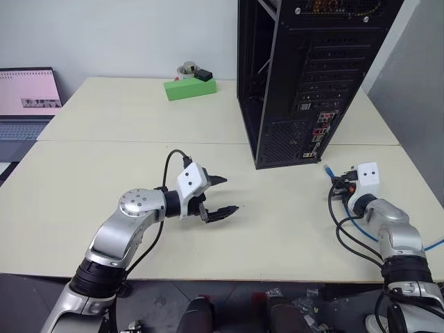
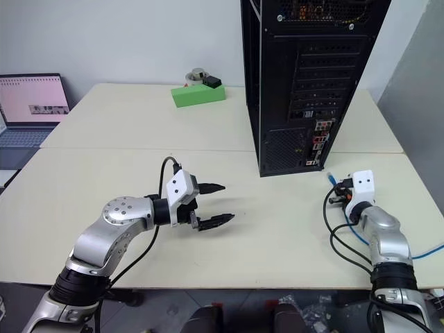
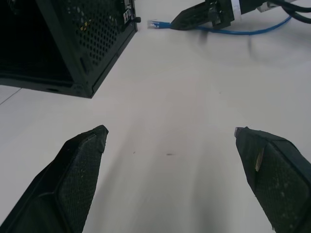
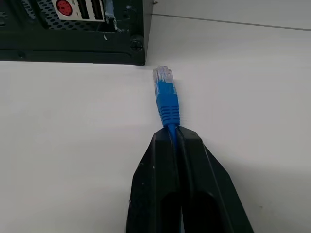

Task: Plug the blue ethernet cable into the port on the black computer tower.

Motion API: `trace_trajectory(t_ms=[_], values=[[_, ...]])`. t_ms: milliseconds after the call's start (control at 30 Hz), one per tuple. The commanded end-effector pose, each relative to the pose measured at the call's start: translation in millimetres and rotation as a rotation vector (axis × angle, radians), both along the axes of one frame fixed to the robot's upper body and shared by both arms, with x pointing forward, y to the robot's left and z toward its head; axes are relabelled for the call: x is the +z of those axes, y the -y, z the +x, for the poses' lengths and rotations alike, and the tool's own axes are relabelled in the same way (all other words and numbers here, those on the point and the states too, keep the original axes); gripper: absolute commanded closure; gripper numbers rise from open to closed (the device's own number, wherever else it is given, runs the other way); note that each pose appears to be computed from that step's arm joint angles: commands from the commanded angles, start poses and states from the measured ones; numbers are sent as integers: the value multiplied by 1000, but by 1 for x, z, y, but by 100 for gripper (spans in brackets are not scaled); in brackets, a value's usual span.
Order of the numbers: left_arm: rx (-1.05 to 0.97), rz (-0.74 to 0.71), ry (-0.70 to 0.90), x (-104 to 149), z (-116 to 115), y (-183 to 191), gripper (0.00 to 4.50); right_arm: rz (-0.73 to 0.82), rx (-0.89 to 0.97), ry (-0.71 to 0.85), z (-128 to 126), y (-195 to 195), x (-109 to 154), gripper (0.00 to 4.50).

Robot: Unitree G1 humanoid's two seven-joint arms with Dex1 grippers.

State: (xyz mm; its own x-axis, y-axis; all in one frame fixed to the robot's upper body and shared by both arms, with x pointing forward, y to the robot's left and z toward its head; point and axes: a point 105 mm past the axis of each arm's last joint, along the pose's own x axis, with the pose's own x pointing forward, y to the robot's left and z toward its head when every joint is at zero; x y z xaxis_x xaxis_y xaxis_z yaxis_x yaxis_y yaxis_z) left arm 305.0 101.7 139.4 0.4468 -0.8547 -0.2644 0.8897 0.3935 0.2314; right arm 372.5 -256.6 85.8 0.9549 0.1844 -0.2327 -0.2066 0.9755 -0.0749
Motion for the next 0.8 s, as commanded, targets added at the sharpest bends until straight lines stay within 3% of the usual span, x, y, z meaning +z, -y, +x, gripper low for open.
trace_trajectory(t_ms=[33, 433, 800], values=[[1, 14, 42, 8, 1, -6, 0, -64, 149, 51, -8, -20, 21, 447], [-117, 73, -25, 4, -7, 0, 0, -206, 823, 78, -56, -145, 61, 447], [-267, 185, -2, 2, -3, 17, 0, -326, 1044, 77, -77, -183, 62, 447]])
